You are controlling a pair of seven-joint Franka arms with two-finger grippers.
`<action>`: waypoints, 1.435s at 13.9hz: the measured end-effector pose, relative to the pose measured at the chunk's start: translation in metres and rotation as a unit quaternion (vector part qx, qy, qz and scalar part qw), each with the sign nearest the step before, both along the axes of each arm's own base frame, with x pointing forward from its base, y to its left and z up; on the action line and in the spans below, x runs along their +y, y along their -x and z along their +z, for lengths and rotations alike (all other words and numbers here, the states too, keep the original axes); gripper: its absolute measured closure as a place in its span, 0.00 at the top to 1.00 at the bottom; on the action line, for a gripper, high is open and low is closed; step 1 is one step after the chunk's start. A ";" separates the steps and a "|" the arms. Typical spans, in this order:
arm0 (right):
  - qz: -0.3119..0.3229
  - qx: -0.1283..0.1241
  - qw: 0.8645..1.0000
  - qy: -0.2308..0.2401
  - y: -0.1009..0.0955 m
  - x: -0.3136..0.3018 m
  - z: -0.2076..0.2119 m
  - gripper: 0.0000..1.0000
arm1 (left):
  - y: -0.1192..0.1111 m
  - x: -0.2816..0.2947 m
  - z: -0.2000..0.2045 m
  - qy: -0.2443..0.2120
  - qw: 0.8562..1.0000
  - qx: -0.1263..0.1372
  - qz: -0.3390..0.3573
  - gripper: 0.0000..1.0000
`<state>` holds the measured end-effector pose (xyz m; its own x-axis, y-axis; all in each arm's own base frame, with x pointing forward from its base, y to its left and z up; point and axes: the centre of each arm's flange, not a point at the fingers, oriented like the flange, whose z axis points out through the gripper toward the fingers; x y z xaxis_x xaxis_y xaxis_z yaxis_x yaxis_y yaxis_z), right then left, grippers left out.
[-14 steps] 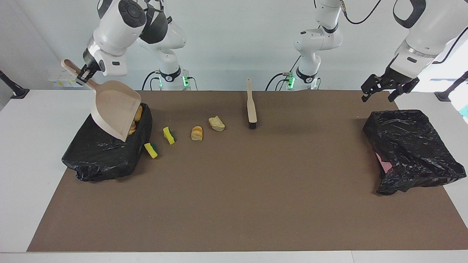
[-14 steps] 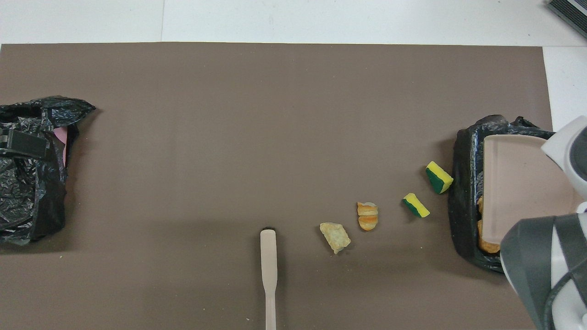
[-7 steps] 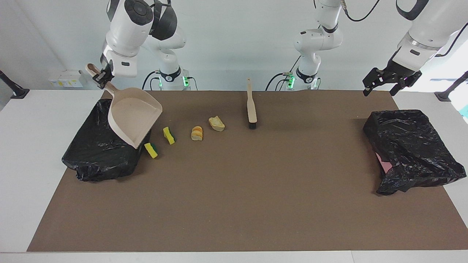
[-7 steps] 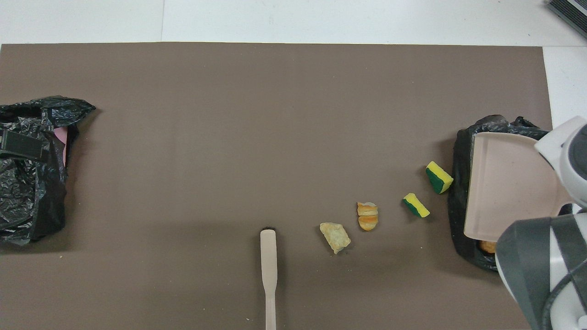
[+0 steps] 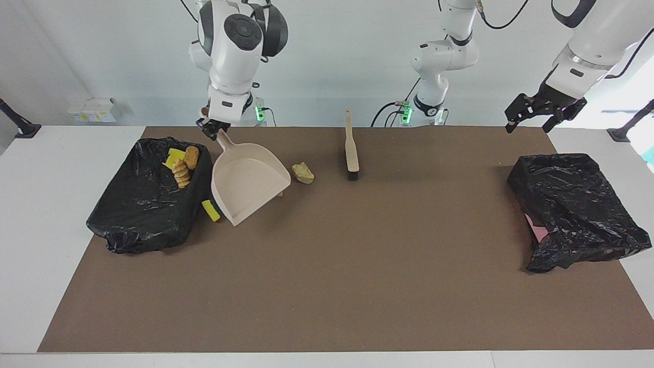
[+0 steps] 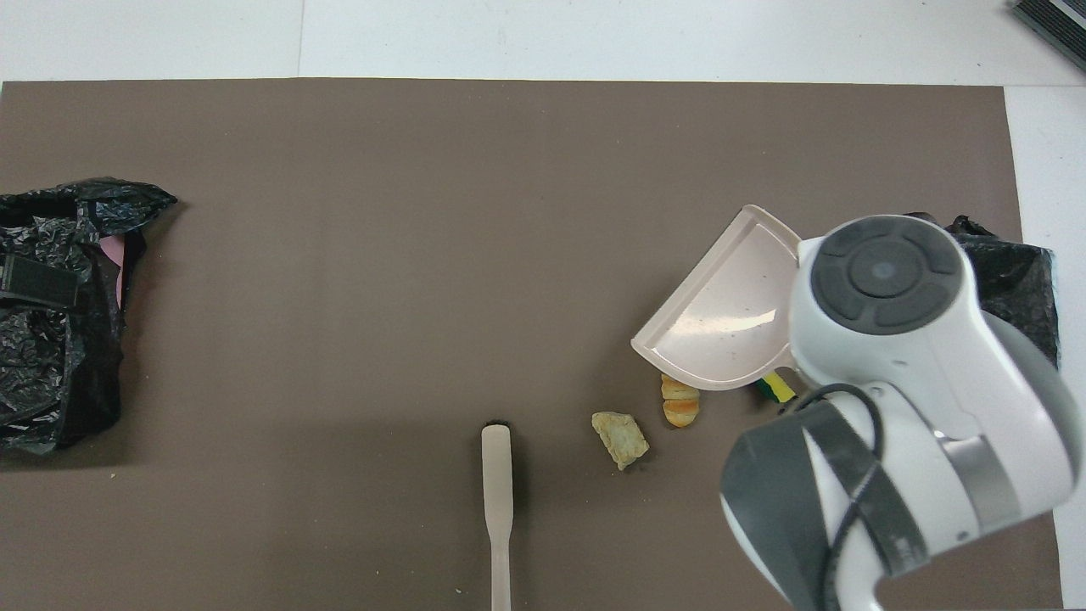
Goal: Sweep and dump trash in bin
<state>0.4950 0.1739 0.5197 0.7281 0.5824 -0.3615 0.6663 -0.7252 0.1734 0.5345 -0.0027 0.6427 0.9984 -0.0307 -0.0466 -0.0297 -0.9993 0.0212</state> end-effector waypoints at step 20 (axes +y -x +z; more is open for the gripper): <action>-0.358 -0.031 0.919 -0.161 -0.049 0.280 -0.164 0.32 | 0.000 0.000 0.000 0.000 1.000 0.000 0.000 1.00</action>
